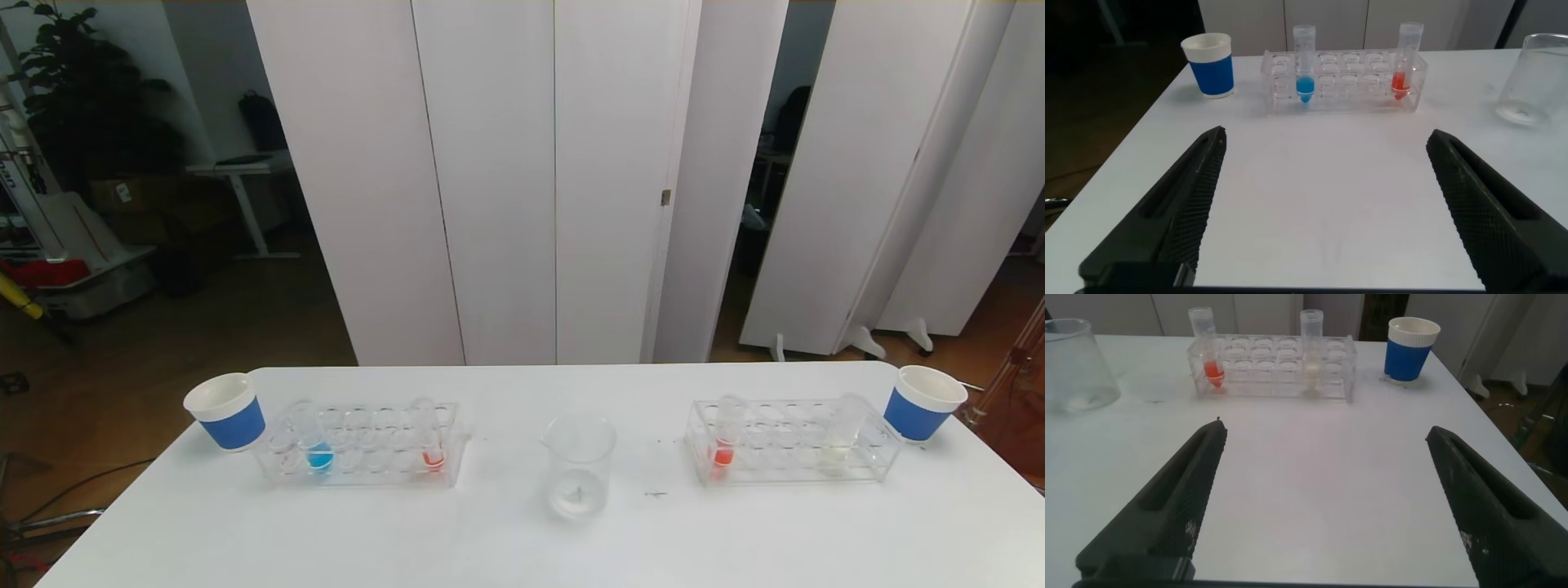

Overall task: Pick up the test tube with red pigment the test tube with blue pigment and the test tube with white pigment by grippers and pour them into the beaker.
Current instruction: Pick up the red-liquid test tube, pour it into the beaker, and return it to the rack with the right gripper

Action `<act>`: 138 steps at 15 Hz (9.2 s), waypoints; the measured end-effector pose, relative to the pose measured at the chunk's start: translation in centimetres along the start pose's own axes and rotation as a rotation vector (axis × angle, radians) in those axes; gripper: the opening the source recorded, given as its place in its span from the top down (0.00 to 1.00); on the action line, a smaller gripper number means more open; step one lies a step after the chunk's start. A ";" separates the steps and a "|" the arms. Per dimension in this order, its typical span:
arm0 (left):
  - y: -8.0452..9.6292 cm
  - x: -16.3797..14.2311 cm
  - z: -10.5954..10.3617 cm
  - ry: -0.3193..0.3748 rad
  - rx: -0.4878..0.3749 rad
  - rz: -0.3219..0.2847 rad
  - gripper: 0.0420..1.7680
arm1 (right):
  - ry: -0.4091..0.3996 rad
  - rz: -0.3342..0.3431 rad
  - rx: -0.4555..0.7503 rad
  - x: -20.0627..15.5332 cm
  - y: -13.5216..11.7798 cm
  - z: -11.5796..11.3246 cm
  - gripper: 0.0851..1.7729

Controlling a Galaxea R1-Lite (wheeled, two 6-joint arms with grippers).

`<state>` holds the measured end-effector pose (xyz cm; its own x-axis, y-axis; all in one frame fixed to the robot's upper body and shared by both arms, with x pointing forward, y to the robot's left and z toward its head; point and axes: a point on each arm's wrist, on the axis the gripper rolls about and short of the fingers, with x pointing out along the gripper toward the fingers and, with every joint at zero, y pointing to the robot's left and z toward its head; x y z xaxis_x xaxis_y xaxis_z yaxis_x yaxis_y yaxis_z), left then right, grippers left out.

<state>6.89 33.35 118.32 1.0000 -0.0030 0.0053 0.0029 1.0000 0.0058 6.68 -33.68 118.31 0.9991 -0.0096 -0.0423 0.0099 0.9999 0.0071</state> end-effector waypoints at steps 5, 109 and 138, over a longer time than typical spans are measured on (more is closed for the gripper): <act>0.0 0.0 0.0 0.000 0.000 0.000 0.01 | 0.000 0.001 -0.001 0.0 0.0 0.0 0.01; 0.0 0.0 0.0 0.000 0.000 0.001 0.01 | 0.184 0.117 -0.098 30.0 14.4 -1.9 0.71; 0.0 0.0 0.0 0.000 0.000 0.000 0.01 | 0.015 0.074 -0.037 32.0 13.1 5.8 0.71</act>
<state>6.89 33.35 118.32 1.0000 -0.0026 0.0053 0.0025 1.0000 0.0057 38.99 -20.90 122.82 0.9962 0.0645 -0.0584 -0.0661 0.9975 -0.0265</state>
